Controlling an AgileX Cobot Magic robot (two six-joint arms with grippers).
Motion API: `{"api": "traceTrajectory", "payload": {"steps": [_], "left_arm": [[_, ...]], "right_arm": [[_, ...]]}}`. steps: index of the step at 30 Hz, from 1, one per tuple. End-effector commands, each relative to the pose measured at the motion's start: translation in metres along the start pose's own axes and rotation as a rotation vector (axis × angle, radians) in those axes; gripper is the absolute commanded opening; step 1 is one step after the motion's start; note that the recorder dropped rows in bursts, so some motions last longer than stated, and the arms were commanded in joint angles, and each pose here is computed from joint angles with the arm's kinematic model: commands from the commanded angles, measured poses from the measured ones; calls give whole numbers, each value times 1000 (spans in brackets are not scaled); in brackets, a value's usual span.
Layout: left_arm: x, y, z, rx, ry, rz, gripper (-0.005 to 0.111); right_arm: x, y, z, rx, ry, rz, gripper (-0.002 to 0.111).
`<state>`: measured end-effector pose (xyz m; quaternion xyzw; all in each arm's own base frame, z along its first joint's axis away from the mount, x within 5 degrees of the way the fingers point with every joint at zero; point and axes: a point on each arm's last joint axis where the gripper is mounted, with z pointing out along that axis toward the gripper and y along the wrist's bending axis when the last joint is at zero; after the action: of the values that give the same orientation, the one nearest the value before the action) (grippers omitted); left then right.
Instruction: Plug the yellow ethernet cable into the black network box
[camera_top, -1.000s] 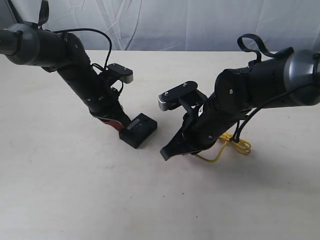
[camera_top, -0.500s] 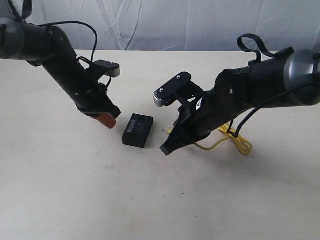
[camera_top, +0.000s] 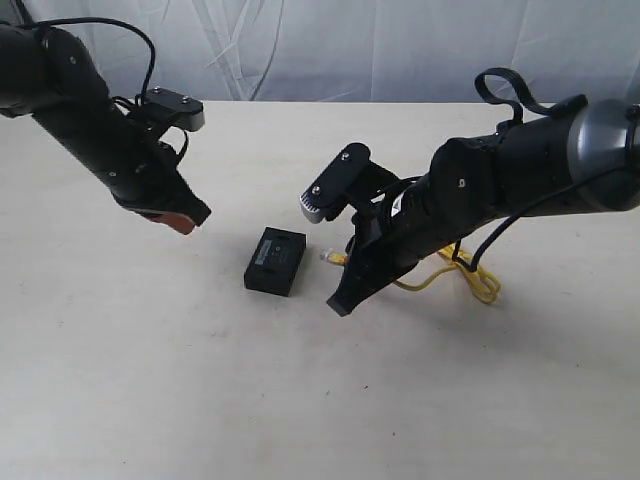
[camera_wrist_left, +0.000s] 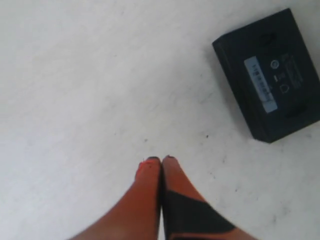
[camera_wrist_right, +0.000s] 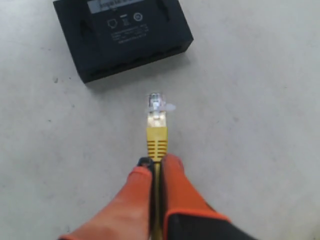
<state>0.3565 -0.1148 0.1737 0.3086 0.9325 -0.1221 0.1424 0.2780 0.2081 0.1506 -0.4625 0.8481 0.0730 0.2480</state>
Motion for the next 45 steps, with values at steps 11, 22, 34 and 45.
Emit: {"api": "traceTrajectory", "payload": {"steps": [11, 22, 34, 45], "left_arm": [[7, -9, -53, -122, -150, -2, 0], [12, -3, -30, -124, -136, -28, 0], [16, 3, -4, -102, -70, -46, 0], [16, 11, 30, -82, -87, -149, 0]], "right_arm": [[3, 0, 6, -9, 6, 9, -1], [7, 11, 27, -30, 24, -34, -1], [-7, 40, 29, -33, -41, -117, -1], [-10, 40, 29, -25, -62, -85, -1]]}}
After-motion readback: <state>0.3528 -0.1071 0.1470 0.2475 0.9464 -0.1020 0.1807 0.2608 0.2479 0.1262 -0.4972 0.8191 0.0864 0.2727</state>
